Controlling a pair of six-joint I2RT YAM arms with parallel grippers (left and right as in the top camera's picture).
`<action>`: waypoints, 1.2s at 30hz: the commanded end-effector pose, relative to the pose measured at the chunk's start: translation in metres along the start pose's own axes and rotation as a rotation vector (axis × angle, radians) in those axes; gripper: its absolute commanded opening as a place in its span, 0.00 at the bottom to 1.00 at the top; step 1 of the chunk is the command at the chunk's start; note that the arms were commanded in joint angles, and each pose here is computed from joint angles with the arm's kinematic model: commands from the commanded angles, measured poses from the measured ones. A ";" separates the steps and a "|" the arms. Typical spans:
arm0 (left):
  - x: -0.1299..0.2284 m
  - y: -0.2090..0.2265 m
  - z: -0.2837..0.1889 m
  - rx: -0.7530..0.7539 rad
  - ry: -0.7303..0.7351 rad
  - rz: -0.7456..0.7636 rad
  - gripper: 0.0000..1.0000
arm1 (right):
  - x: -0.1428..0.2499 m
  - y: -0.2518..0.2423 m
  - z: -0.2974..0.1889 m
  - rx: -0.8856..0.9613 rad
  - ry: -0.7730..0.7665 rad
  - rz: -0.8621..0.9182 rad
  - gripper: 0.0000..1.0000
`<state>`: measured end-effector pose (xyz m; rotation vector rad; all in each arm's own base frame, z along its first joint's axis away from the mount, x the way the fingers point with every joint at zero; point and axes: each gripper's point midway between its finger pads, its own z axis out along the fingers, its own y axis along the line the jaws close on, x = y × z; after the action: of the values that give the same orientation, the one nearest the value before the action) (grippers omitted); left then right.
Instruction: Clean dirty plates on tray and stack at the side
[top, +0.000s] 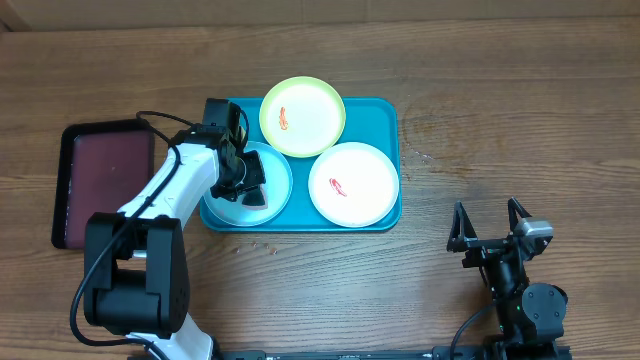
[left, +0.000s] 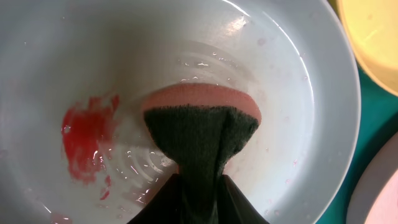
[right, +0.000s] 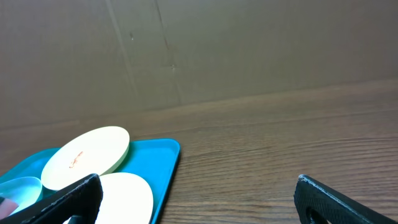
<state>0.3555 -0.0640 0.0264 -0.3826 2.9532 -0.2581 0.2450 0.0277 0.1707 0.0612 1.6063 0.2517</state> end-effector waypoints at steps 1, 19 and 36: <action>0.000 -0.001 -0.002 -0.005 -0.011 0.025 0.21 | 0.001 -0.001 0.000 0.006 -0.009 -0.007 1.00; -0.003 -0.002 -0.002 -0.001 -0.021 0.026 0.18 | 0.001 -0.001 0.000 0.006 -0.009 -0.007 1.00; -0.023 -0.014 -0.026 0.014 -0.056 0.031 0.04 | 0.001 -0.001 0.000 0.006 -0.009 -0.007 1.00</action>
<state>0.3564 -0.0639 0.0325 -0.3832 2.9606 -0.2547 0.2450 0.0278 0.1706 0.0609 1.6068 0.2520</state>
